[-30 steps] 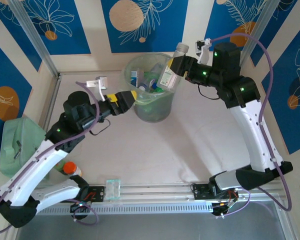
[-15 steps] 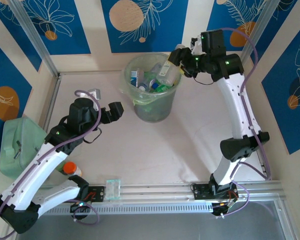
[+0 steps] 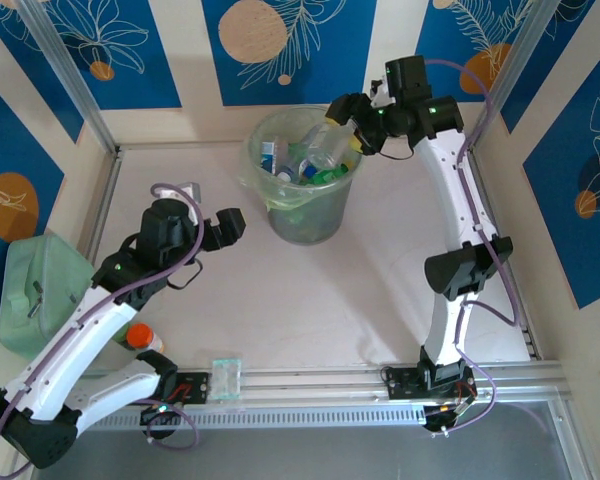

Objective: Put the plastic bottles in the bin

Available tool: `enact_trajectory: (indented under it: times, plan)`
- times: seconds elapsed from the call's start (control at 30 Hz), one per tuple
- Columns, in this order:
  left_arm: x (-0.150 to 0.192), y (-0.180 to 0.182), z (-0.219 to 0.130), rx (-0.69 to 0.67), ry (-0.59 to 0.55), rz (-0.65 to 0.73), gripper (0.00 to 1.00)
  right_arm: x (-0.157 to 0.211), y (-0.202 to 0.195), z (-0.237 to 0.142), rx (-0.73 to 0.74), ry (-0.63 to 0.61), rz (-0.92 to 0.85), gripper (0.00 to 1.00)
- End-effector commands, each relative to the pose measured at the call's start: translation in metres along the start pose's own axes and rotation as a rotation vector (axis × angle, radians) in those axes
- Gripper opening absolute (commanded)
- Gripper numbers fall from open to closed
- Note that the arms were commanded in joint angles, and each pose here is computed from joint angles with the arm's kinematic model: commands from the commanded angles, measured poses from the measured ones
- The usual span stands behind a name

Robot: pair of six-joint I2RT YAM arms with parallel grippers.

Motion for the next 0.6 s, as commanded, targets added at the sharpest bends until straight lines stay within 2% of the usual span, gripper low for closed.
enact_trajectory:
  times: [0.0, 0.57]
  plan:
    - [0.000, 0.009, -0.003, -0.028, -0.018, -0.007, 0.99, -0.002, -0.004, -0.004, 0.029, 0.010, 0.015, 0.77]
    - [0.005, 0.014, -0.006, -0.043, -0.017, 0.003, 0.99, 0.013, 0.013, -0.020, 0.054, -0.054, -0.125, 0.78]
Point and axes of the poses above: each hand's point on the last joint's axis, 136 mm out from that joint toward the fingers, its own z axis out along the fingers, its own y axis along the line the jaws close on, x = y × z, the point moved 3 cm from there along -z, back along the fingers, and after that the axes turned 3 degrees about z, right-handed, at the moved point
